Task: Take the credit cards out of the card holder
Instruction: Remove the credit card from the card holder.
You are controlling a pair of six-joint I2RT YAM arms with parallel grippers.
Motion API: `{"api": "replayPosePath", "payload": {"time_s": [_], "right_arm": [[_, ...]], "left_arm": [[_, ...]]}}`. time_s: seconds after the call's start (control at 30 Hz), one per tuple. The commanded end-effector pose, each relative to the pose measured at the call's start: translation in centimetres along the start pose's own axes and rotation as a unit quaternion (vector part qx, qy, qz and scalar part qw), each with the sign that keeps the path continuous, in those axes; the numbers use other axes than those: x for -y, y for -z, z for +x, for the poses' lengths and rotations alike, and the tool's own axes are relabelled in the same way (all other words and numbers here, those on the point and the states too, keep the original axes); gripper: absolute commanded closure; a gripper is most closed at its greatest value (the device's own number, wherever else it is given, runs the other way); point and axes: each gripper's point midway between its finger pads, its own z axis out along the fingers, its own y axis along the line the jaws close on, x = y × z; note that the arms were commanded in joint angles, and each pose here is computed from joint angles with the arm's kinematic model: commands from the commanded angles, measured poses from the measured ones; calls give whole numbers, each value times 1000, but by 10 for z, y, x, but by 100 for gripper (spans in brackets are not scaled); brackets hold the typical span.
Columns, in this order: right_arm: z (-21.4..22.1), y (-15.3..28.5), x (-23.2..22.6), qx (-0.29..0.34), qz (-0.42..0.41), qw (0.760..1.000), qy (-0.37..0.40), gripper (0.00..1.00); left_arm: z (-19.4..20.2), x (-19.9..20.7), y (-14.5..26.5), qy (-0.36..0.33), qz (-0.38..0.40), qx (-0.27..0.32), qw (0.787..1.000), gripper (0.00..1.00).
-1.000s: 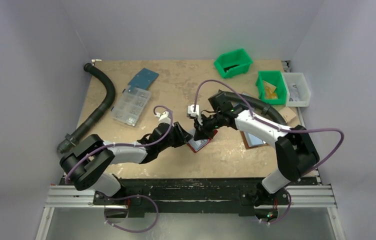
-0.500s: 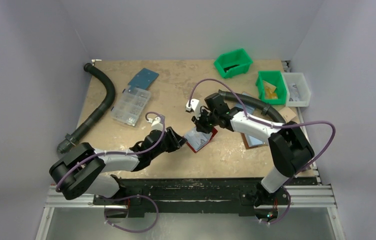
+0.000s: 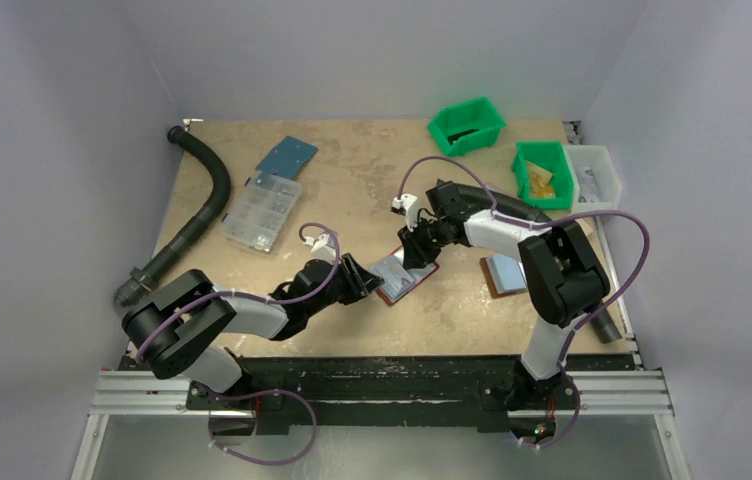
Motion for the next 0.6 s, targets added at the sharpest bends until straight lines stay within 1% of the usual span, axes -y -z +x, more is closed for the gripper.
{"api": "replayPosePath", "payload": {"time_s": [0.0,0.2,0.47,0.57], "right_arm": [[-16,5,-14,25,-66,997,-32,71],[-10,2,-15,19,-96,993,-62,70],[0,-6,-12,-1,-97,992,-81,79],[3,-9,-11,-6,-97,992,-85,81]], "left_arm": [[-11,29,-7,10,46,15,999,62],[-13,33,-9,14,54,18,998,63],[-17,35,-12,23,53,25,998,64],[-18,39,-13,29,62,27,997,64]]}}
